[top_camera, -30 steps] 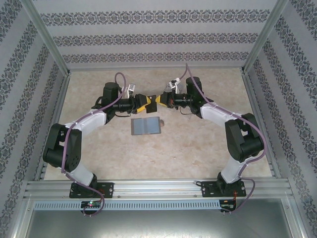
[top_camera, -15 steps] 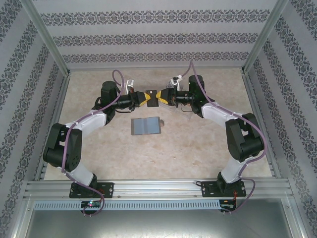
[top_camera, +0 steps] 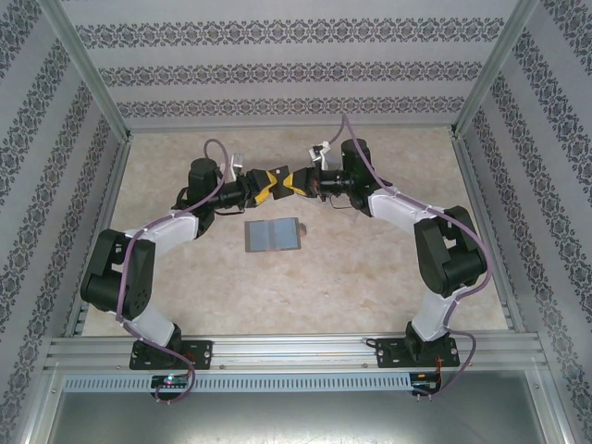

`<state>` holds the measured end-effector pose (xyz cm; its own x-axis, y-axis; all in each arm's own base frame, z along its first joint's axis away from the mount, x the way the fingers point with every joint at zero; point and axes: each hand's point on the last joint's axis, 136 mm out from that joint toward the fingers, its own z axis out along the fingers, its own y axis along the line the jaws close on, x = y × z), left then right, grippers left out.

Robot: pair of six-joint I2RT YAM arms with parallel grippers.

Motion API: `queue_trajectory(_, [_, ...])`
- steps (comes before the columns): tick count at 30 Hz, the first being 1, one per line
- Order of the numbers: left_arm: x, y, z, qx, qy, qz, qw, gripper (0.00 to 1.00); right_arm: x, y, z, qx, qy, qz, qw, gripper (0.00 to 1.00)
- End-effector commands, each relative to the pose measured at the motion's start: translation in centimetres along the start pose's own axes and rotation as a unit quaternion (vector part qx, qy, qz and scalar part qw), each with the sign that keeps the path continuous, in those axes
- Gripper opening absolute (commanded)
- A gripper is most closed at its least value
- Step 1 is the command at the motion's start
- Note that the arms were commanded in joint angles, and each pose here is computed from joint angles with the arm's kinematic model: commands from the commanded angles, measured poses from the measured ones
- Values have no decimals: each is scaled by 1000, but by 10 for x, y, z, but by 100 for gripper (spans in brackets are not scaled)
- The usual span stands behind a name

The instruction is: Take the credit cards out of the card holder

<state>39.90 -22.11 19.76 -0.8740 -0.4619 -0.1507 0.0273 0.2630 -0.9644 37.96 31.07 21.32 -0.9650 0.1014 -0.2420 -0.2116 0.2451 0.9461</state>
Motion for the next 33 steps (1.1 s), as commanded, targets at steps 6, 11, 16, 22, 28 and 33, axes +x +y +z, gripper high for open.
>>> queue_trajectory(6, [-12, 88, -58, -177, -82, -41, 980, 79, -16, -56, -21, 237, -11, -131, 962, 0])
queue_trajectory(11, [-7, 120, -99, -295, -94, -26, 951, 93, -39, -75, -50, 328, -13, -224, 917, 0])
queue_trajectory(16, [-7, 122, -131, -363, -98, 13, 926, 99, -56, -79, -64, 355, 12, -327, 876, 0])
queue_trajectory(22, [-8, 114, -151, -403, -91, 49, 909, 99, -65, -98, -70, 398, 82, -408, 817, 0])
queue_trajectory(28, [-4, 109, -156, -412, -68, 72, 906, 99, -74, -111, -67, 407, 123, -453, 784, 0])
queue_trajectory(33, [-4, 106, -155, -410, -59, 80, 907, 99, -85, -122, -66, 424, 141, -468, 762, 0])
